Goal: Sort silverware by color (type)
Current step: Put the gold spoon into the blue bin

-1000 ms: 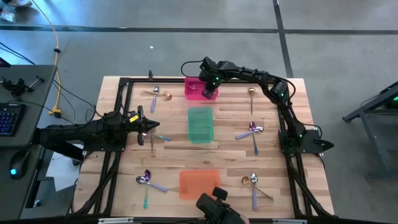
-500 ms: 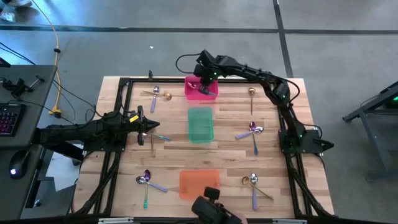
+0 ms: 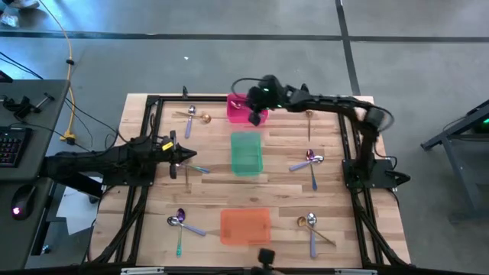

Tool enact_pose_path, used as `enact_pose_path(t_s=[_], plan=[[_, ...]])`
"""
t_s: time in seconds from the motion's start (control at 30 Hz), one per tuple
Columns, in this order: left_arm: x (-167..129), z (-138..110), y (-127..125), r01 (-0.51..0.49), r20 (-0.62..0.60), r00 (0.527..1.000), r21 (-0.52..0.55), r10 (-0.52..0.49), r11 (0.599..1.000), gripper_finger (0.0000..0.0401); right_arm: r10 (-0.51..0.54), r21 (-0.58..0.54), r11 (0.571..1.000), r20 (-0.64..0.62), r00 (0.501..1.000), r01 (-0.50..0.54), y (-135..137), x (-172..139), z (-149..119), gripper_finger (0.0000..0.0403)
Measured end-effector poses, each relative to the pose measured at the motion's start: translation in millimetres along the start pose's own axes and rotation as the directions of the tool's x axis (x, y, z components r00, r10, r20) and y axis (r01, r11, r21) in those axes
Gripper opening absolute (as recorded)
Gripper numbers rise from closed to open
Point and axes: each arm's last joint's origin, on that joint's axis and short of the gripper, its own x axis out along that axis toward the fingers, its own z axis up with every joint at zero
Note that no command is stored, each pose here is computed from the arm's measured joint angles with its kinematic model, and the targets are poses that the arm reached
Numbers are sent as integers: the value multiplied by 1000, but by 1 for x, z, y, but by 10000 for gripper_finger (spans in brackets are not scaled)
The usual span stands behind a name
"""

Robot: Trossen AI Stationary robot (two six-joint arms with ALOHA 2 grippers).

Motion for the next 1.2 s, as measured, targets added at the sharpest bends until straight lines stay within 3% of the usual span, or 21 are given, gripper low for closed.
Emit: enact_pose_path(t_s=[0.17,0.37,0.47,0.7,0.93,1.03,1.2], plan=[[5,20,5,-67,-51,996,37,69,997,0,-12,25,1000,76,997,10,14,-52,-19,0],[24,45,22,-192,-229,954,25,193,981,0,-37,35,999,165,986,31,27,-100,-46,0],[38,58,37,-270,-332,907,16,259,963,0,-43,50,998,194,980,34,32,-117,-59,0],[77,92,88,-403,-579,733,54,357,914,0,-45,72,997,207,977,31,40,-138,-80,0],[114,98,134,-313,-785,557,103,270,944,6,-36,65,998,189,981,24,42,-138,-85,0],[123,89,144,-246,-847,482,115,225,962,24,-32,45,999,187,982,24,44,-137,-85,0],[131,72,153,-154,-890,400,172,221,973,69,-19,28,999,190,982,14,47,-137,-84,0]])
